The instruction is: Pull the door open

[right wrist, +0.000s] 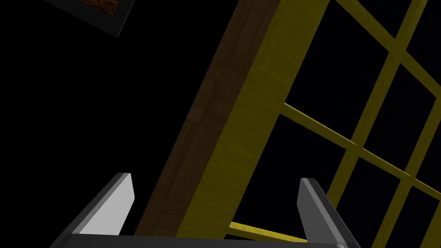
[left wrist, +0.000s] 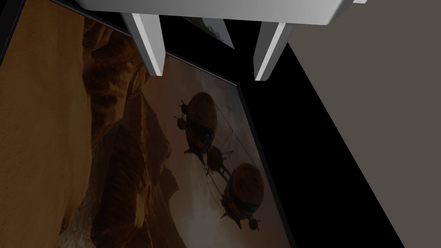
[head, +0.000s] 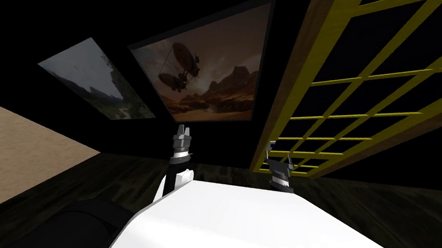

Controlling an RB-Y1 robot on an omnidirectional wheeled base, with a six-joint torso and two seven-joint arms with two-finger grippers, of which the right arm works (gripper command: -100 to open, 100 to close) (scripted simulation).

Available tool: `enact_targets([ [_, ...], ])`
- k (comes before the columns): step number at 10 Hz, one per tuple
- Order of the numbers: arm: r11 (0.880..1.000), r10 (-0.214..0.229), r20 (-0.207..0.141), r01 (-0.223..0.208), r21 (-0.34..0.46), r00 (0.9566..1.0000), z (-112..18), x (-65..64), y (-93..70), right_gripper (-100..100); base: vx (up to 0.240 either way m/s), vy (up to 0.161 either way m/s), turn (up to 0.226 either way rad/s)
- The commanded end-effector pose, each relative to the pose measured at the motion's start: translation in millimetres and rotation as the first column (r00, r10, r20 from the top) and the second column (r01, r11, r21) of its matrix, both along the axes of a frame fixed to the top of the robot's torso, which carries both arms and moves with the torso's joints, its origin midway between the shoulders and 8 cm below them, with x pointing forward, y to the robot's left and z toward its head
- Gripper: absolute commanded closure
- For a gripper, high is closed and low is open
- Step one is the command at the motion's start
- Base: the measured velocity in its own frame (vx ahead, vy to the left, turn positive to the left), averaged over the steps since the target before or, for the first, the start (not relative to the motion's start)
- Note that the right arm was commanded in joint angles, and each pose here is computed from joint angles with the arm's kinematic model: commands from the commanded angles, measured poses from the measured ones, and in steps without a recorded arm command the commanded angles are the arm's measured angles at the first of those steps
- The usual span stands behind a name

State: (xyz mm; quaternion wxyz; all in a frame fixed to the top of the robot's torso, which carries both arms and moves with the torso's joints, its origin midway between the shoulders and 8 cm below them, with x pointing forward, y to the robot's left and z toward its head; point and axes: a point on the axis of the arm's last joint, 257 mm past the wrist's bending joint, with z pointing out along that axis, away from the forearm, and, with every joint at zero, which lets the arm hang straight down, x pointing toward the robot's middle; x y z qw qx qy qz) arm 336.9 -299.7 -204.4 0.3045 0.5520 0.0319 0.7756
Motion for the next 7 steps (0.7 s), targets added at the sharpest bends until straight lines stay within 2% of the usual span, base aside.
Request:
enact_targets([
  [1, 0.999, 0.003, -0.016, -0.002, 0.054, 0.9999, -17.6, -5.7, -3.8, -100, 0.040, -0.126, 0.224],
  [4, 0.990, 0.003, -0.045, 0.004, 0.144, 0.9990, -48.2, -17.7, -10.2, -100, 0.016, -0.109, 0.191],
  [7, 0.974, -0.003, -0.073, 0.019, 0.226, 0.9973, -77.0, -31.9, -16.9, -100, 0.018, -0.113, 0.222],
])
